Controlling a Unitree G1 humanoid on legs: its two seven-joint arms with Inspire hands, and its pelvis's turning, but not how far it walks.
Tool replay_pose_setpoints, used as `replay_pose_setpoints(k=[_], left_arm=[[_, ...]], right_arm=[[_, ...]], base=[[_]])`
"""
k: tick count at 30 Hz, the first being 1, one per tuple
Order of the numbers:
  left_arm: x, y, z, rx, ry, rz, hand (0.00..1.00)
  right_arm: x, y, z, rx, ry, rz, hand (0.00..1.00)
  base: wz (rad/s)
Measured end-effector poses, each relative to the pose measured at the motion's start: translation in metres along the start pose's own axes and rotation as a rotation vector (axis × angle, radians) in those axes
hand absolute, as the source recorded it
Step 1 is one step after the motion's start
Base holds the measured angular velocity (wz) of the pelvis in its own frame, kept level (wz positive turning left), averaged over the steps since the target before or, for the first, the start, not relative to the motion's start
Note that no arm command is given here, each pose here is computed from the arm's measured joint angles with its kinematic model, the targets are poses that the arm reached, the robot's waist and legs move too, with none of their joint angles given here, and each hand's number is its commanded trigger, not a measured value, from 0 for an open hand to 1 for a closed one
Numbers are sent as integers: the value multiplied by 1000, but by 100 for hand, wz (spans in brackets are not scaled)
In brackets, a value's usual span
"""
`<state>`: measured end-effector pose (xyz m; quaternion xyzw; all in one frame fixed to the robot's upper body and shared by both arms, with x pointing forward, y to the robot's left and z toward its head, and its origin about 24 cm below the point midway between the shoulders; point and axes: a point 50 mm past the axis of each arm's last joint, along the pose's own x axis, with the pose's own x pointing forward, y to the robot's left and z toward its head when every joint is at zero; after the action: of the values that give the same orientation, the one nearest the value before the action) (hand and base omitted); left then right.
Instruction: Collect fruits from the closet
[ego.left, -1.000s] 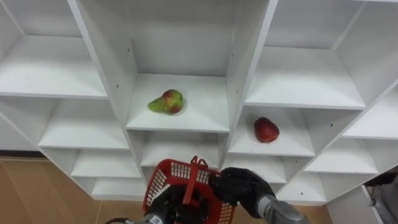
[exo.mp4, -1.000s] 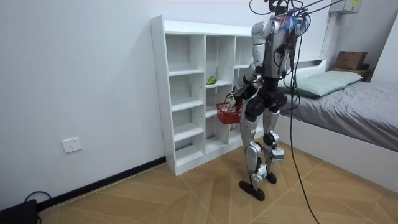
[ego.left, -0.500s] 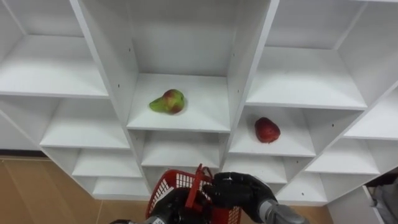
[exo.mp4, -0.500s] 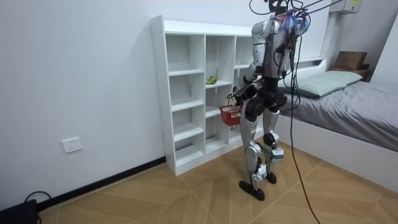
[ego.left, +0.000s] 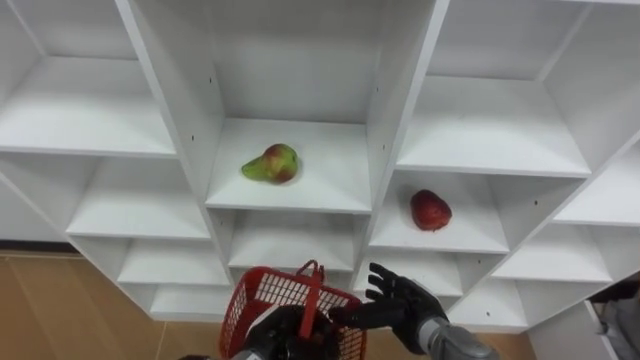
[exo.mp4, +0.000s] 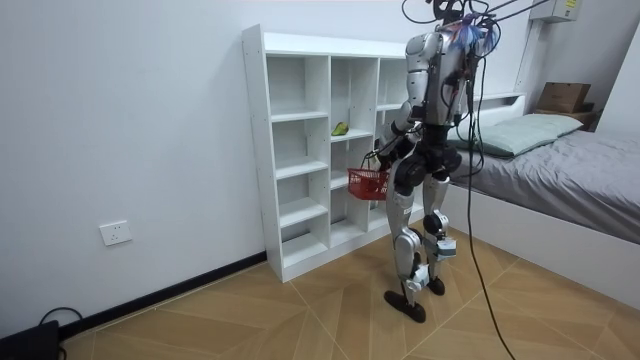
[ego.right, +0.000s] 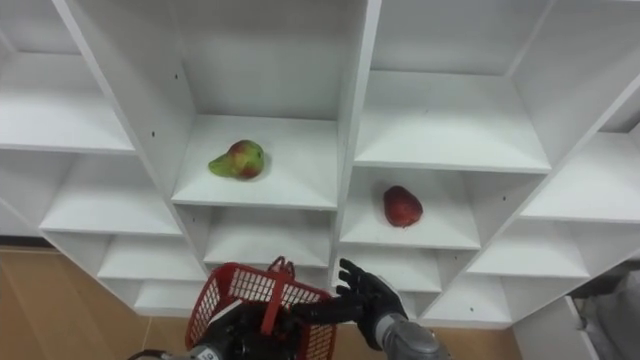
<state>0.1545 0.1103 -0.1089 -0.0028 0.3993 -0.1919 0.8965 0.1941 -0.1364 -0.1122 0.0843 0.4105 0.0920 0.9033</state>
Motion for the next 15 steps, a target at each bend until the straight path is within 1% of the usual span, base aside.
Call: replay_pose_setpoints(k=[12, 15], left_arm=[[0, -1, -1, 5, 3, -5, 100], [0, -1, 0, -24, -1, -10, 100]], right_arm=[[0, -1, 0, 1, -3, -4, 0], [1, -3, 0, -2, 4, -11, 0]], base=[[1], [0]])
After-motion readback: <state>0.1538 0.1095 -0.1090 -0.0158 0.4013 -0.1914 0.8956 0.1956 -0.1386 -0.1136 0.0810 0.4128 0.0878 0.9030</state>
